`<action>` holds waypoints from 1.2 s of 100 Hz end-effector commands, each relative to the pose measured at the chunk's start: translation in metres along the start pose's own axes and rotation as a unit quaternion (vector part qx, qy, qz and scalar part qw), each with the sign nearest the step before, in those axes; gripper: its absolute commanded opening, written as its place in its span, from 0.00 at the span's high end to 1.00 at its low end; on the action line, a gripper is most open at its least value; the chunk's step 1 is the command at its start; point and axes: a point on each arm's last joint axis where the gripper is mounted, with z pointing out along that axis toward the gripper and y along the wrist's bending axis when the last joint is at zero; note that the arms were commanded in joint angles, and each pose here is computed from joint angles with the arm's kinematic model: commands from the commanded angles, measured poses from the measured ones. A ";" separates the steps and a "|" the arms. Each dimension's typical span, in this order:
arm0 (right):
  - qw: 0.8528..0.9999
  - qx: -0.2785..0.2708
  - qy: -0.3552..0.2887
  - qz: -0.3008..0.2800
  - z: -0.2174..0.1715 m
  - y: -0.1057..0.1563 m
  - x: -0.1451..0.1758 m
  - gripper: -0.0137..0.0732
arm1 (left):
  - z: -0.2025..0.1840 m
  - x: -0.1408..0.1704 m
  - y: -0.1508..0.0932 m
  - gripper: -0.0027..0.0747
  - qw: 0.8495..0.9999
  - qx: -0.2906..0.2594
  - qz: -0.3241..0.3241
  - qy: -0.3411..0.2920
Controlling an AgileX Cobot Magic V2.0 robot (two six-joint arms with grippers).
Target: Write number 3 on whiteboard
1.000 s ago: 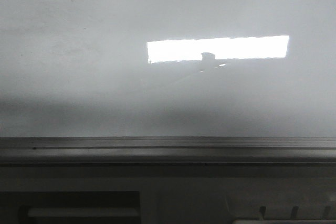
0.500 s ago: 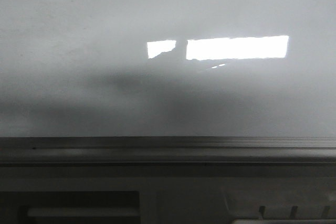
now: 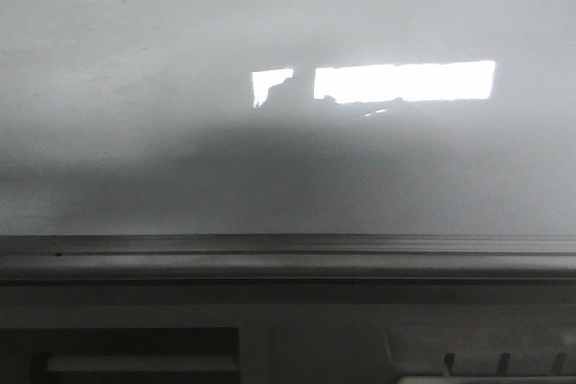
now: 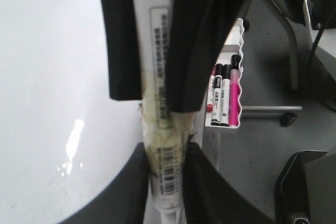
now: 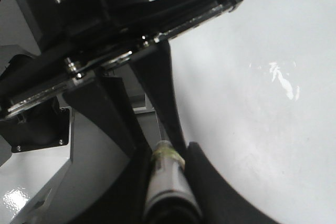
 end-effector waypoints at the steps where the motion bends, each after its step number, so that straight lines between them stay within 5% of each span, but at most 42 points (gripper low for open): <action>1: 0.999 0.010 -0.049 0.021 -0.013 0.001 -0.017 0.91 | -0.013 -0.019 0.001 0.75 0.998 -0.033 0.006 -0.058; 17: 0.998 0.045 -0.047 0.010 -0.015 -0.010 -0.015 0.91 | -0.029 -0.025 -0.003 0.35 0.993 -0.083 -0.045 -0.077; 37: 0.990 0.123 -0.060 0.027 -0.027 -0.041 -0.010 0.91 | -0.060 -0.024 -0.020 0.33 0.980 -0.170 -0.058 -0.081; 51: 0.981 0.175 -0.070 0.037 -0.032 -0.061 -0.007 0.91 | -0.074 -0.006 -0.035 0.50 0.960 -0.245 -0.114 -0.081; 77: 0.980 0.187 -0.046 0.050 -0.011 -0.079 0.007 0.91 | -0.074 0.036 -0.069 0.99 0.908 -0.312 -0.219 -0.173; 88: 0.978 0.197 -0.045 0.054 -0.004 -0.085 0.010 0.91 | -0.072 0.046 -0.077 0.99 0.892 -0.322 -0.238 -0.208; 120: 0.975 0.219 -0.018 0.027 -0.005 -0.095 0.018 0.91 | -0.073 0.048 -0.081 0.99 0.892 -0.320 -0.239 -0.214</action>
